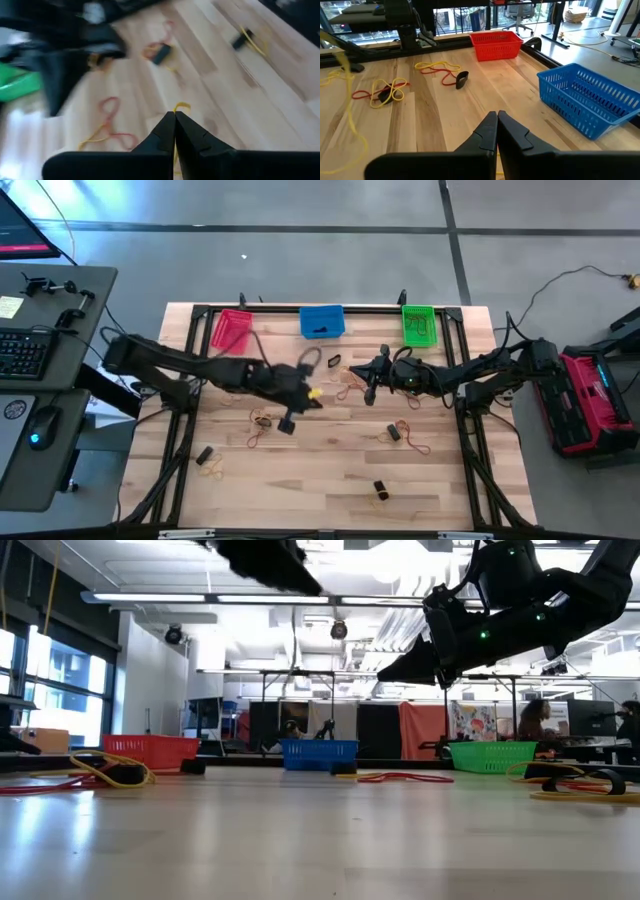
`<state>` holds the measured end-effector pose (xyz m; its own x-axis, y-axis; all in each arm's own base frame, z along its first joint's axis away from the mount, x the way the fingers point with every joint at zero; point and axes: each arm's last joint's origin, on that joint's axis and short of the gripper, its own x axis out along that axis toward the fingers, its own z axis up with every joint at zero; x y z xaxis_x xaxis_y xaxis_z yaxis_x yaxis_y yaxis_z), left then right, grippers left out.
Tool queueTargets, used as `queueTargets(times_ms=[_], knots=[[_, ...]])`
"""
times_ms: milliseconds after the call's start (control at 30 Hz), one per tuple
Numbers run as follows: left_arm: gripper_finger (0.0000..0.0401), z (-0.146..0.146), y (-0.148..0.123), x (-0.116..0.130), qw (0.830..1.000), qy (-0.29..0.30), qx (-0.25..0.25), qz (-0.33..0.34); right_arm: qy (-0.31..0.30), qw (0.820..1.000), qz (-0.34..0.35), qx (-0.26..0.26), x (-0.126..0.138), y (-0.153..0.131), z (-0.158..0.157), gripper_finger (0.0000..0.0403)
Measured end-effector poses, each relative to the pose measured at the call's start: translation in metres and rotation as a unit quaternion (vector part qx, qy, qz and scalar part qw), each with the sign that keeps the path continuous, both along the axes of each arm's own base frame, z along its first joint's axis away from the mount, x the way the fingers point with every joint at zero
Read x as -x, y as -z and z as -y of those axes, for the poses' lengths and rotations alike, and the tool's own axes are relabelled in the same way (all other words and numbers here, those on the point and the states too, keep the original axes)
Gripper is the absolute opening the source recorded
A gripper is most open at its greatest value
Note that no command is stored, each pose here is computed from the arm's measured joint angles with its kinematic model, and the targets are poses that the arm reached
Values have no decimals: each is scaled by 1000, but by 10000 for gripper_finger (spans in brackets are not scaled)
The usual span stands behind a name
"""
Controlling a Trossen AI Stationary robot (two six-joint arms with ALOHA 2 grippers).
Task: Sort rubber bands into baskets
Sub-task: Put the yellow rubber band into the red bin
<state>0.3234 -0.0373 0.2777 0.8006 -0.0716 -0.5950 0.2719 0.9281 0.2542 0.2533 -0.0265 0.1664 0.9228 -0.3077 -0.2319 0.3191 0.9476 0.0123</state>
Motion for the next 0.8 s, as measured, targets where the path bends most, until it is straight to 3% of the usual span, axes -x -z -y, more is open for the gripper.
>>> queueTargets(times_ms=[400,800], knots=[[0,-50,-60,53,987,-144,4,75,0,1000,0,0,0,0,0,0],[0,-105,-100,126,938,-318,-39,132,0,1000,-3,1,0,0,0,0]])
